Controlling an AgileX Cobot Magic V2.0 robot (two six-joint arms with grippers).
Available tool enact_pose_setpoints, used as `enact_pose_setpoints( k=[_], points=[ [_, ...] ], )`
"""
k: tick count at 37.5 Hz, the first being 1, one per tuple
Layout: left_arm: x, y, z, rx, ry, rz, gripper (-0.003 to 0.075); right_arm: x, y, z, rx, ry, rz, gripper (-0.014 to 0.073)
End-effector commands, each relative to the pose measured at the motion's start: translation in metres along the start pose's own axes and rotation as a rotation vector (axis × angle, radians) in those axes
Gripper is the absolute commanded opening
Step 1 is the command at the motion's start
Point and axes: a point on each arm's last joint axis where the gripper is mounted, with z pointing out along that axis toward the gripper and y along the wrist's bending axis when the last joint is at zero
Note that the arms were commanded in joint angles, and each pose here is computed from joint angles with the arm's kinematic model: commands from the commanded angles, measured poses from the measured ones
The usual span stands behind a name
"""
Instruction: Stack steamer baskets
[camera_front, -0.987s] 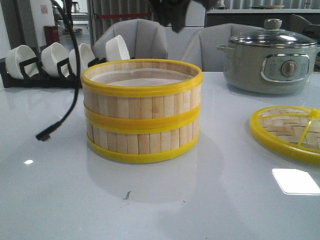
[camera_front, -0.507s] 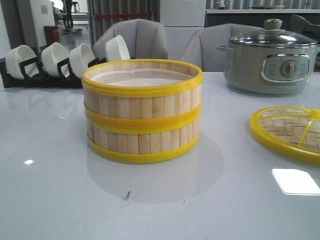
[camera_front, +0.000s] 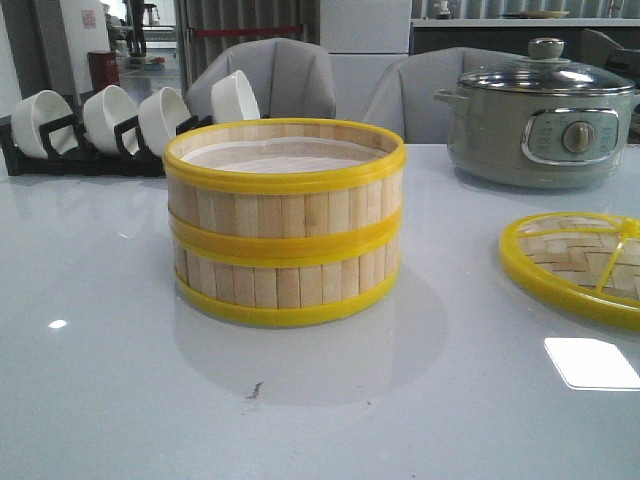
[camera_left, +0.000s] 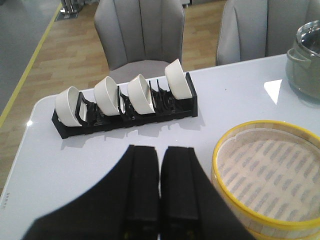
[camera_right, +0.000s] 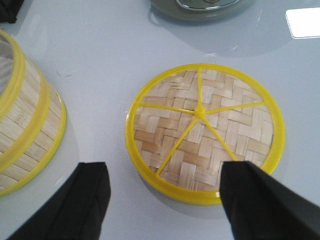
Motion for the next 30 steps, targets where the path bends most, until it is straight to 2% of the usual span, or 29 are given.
enact_pose_setpoints(
  k=[1,5,15,22,30],
  points=[
    [0.011,0.005,-0.035,0.030,-0.184,-0.044,0.0087,-0.018,0.004,-0.008,-0.023,-0.118,0.023,0.0571],
    [0.045,0.007,-0.050,0.041,-0.197,-0.046,0.0087,-0.019,0.005,-0.008,-0.029,-0.119,0.035,0.0571],
    [0.115,0.006,-0.057,0.073,-0.151,-0.066,0.0087,-0.018,0.005,-0.008,-0.032,-0.117,0.041,0.0571],
    [0.143,0.001,-0.047,0.107,-0.169,-0.069,0.0087,-0.018,0.005,-0.008,-0.032,-0.117,0.041,0.0571],
    [0.161,-0.007,-0.032,0.152,-0.207,-0.086,0.0087,-0.018,0.005,-0.008,-0.032,-0.116,0.042,0.0571]
  ],
)
